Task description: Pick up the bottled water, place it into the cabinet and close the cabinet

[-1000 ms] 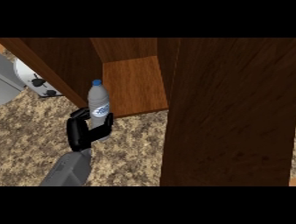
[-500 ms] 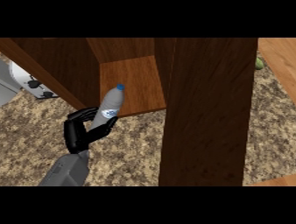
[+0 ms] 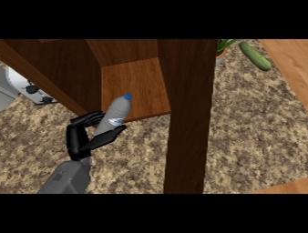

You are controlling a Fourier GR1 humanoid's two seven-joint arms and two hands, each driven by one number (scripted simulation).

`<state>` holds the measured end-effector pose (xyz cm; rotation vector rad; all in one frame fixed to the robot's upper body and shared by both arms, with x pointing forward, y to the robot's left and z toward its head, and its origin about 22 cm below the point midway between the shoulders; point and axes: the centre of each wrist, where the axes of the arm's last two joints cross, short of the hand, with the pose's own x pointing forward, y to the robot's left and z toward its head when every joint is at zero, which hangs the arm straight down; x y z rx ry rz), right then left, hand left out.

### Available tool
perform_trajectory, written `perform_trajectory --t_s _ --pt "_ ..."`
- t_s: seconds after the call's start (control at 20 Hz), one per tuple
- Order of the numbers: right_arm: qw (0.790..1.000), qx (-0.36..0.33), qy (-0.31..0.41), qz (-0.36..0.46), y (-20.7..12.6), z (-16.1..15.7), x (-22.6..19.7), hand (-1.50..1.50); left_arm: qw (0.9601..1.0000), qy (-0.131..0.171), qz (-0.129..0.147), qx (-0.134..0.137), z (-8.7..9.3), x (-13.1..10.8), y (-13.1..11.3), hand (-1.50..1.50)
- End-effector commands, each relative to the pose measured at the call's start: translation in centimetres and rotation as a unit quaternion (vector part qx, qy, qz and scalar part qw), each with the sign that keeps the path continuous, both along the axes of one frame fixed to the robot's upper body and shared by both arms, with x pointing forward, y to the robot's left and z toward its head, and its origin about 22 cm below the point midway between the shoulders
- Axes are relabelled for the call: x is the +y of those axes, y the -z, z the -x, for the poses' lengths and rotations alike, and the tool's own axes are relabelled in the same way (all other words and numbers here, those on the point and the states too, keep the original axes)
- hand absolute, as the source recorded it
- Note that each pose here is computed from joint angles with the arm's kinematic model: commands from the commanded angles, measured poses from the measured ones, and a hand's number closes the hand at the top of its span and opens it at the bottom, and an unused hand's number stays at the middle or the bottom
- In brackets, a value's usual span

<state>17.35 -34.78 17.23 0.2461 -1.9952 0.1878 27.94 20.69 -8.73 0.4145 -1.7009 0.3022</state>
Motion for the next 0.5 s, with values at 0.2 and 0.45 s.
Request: perform_trajectory --t_s 0.2,0.45 --pt "1.0 0.001 -0.013 0.008 -0.1 -0.3 0.3 -1.5 0.9898 0.117 -0.018 -0.08 -6.9 -4.8 -7.2 -1.5" --pt "1.0 0.001 -0.004 0.011 0.0 -0.4 0.1 -1.5 0.9842 0.15 0.003 -0.094 -7.4 -7.8 -8.5 1.5"
